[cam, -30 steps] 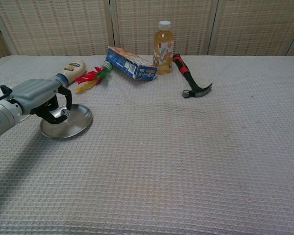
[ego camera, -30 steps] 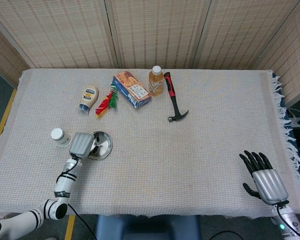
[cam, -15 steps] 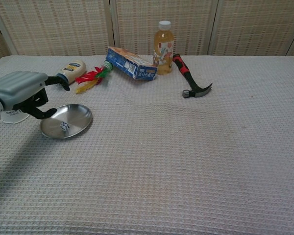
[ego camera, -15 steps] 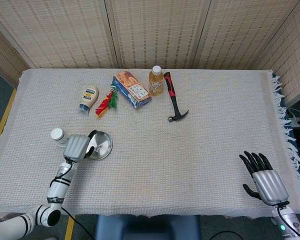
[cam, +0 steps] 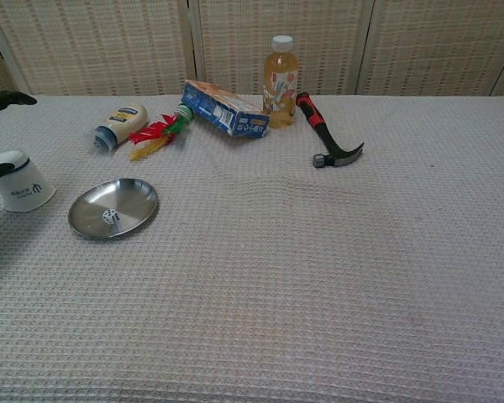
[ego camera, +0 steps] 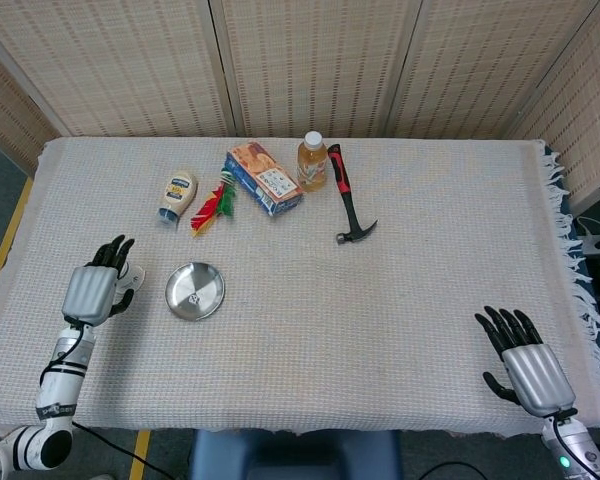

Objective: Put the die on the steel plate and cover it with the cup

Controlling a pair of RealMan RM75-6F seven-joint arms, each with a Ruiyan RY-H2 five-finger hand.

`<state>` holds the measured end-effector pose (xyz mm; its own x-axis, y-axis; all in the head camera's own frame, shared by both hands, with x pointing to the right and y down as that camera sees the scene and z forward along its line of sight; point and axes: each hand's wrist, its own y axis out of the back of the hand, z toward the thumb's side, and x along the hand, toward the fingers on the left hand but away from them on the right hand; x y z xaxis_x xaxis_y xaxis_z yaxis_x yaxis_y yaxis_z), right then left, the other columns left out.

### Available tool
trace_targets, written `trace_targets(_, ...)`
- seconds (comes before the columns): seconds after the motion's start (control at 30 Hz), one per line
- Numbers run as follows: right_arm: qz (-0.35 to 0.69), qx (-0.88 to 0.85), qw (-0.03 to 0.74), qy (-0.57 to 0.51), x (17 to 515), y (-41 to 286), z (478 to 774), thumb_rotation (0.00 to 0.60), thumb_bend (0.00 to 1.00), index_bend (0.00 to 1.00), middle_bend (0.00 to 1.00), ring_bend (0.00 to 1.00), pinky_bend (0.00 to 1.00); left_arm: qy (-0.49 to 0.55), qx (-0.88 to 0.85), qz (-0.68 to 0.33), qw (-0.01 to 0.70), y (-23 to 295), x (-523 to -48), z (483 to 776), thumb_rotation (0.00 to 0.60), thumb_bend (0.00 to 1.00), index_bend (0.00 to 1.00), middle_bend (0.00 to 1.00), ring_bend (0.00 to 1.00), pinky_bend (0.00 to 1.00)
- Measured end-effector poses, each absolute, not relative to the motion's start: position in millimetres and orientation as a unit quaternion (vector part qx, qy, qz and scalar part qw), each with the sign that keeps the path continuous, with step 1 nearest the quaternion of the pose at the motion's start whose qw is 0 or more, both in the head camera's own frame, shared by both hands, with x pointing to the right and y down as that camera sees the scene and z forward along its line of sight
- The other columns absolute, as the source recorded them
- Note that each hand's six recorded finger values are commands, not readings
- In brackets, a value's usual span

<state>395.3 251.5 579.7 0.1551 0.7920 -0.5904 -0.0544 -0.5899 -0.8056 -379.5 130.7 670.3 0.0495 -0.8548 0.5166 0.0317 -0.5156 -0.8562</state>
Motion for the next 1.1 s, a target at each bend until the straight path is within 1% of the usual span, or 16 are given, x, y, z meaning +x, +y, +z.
trace_targets(0.07,0.589,-0.669,0.359,-0.276,395.6,251.4,579.8,0.6,0.21,0.0,0.0,0.0,0.0,0.324,-0.628,-0.612,0.355,128.1,-384.9,676.7,0.6,0.35,0.02,0.0,0.0,0.22)
trace_targets(0.1,0.59,-0.669,0.359,-0.276,395.8,251.4,580.0,0.6,0.21,0.0,0.0,0.0,0.0,0.324,-0.627,-0.616,0.351,125.8,-388.6,679.8,0.6,0.35,0.04,0.02,0.01,0.25)
trace_targets(0.13,0.591,-0.669,0.358,-0.275,396.0,251.4,580.7,0.6,0.21,0.0,0.0,0.0,0.0,0.324,-0.626,-0.617,0.35,123.9,-391.0,681.6,0.6,0.35,0.06,0.04,0.02,0.3)
trace_targets(0.2,0.592,-0.669,0.357,-0.273,396.1,251.4,581.9,0.6,0.21,0.0,0.0,0.0,0.0,0.326,-0.622,-0.62,0.349,120.2,-394.7,686.0,0.6,0.35,0.09,0.07,0.04,0.38)
trace_targets(0.27,0.593,-0.668,0.356,-0.273,396.6,250.9,582.9,0.6,0.21,0.0,0.0,0.0,0.0,0.326,-0.619,-0.623,0.351,117.8,-396.3,689.7,0.6,0.35,0.12,0.09,0.06,0.41)
trace_targets(0.33,0.594,-0.667,0.356,-0.274,397.4,250.2,582.9,0.6,0.21,0.0,0.0,0.0,0.0,0.323,-0.615,-0.626,0.355,116.3,-397.0,694.2,0.6,0.35,0.18,0.16,0.12,0.44)
trace_targets(0.43,0.596,-0.666,0.356,-0.275,398.1,249.4,583.2,0.6,0.21,0.0,0.0,0.0,0.0,0.316,-0.611,-0.631,0.359,116.0,-396.9,700.2,0.6,0.35,0.26,0.22,0.18,0.47)
trace_targets(0.63,0.599,-0.665,0.354,-0.273,399.2,248.7,585.1,0.6,0.21,0.0,0.0,0.0,0.0,0.304,-0.602,-0.641,0.366,115.2,-398.7,708.2,0.6,0.35,0.3,0.26,0.19,0.45)
trace_targets(0.77,0.6,-0.664,0.353,-0.272,399.8,248.2,586.1,0.6,0.21,0.0,0.0,0.0,0.0,0.301,-0.598,-0.645,0.368,114.7,-400.0,711.1,0.6,0.35,0.33,0.3,0.24,0.46)
trace_targets(1.1,0.603,-0.663,0.351,-0.27,400.6,248.0,588.1,0.6,0.21,0.0,0.0,0.0,0.0,0.296,-0.589,-0.651,0.375,111.5,-403.7,715.8,0.6,0.35,0.35,0.31,0.25,0.47)
